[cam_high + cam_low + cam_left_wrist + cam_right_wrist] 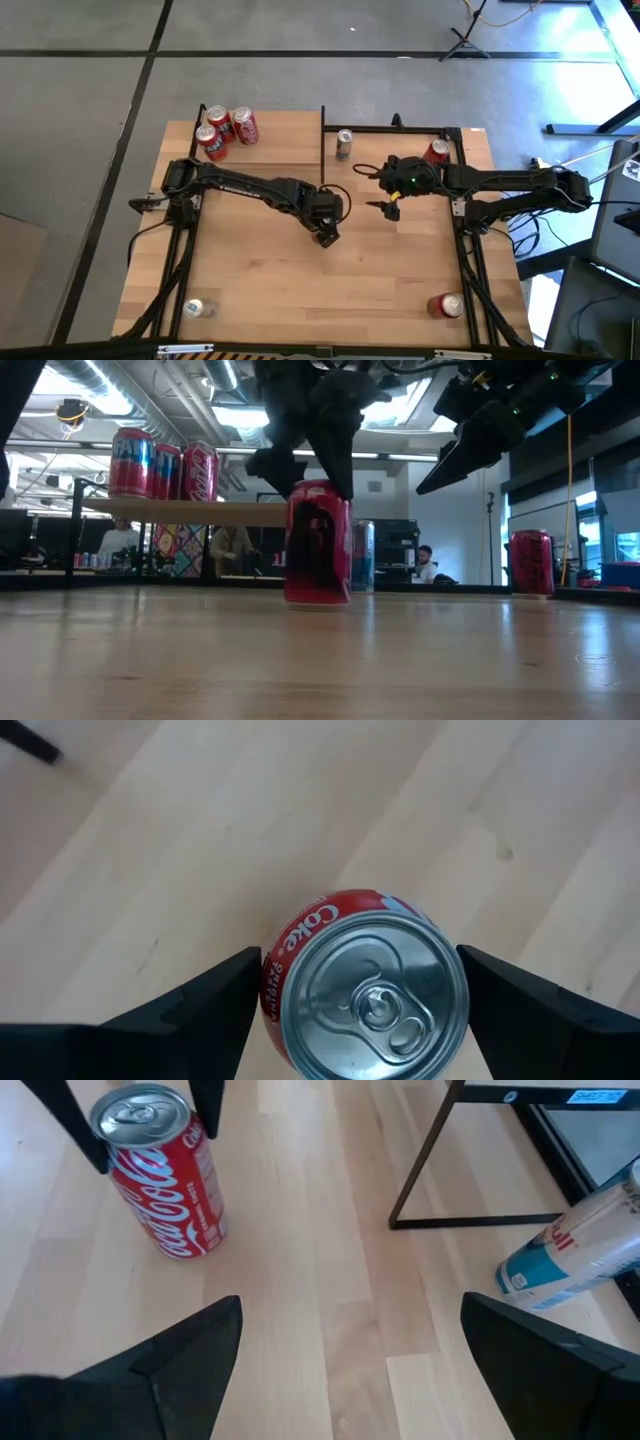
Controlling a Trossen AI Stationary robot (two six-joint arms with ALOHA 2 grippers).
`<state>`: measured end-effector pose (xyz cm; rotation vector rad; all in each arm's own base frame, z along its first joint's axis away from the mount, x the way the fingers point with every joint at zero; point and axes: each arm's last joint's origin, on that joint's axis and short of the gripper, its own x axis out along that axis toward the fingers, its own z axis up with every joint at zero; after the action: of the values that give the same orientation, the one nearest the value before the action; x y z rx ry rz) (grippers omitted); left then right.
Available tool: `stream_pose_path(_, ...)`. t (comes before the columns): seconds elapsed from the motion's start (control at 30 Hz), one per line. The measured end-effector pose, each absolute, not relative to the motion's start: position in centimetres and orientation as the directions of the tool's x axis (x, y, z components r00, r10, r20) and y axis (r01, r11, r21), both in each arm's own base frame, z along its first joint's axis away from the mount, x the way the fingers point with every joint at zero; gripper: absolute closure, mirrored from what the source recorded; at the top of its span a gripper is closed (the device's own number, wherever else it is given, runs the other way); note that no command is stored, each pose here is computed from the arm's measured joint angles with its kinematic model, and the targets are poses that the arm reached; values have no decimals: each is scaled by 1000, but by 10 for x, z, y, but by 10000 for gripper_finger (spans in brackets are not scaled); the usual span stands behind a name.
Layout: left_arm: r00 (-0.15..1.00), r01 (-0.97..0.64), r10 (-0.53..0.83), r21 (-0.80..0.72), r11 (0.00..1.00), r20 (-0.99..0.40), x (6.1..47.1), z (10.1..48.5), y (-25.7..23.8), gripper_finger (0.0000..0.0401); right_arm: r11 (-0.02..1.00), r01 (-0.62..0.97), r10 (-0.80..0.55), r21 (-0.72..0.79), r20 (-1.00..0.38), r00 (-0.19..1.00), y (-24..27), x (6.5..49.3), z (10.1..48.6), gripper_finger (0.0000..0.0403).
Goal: Place canned beverage on shelf
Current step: Put the red-white soda can on the shelf aligned with the other red-white soda can
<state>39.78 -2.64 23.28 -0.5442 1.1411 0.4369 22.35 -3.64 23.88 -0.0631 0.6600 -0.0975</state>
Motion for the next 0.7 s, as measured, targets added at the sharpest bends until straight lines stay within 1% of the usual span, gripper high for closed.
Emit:
stream_pose_path(0.1,359,-585,46,-187,789,-932,399,244,-27,93,994,79,-110,-77,-609,785,-36,224,239,36)
stream_pose_path(0.17,386,-582,45,-206,786,-921,401,257,-27,93,994,81,-110,-75,-609,785,-36,224,239,36)
stream_pose_path(0.3,435,-623,48,-262,737,-899,403,282,-27,94,994,81,-109,-74,-616,781,-37,225,237,36)
stream_pose_path(0.43,475,-611,84,-260,747,-876,407,285,-25,94,994,80,-108,-73,-621,776,-37,228,234,36)
stream_pose_path(0.57,418,-659,83,-239,713,-905,402,282,-18,87,994,80,-105,-69,-645,757,-37,230,228,36)
stream_pose_path(0.7,378,-688,69,-231,688,-923,399,278,-17,48,994,82,-105,-66,-651,752,-38,231,226,36)
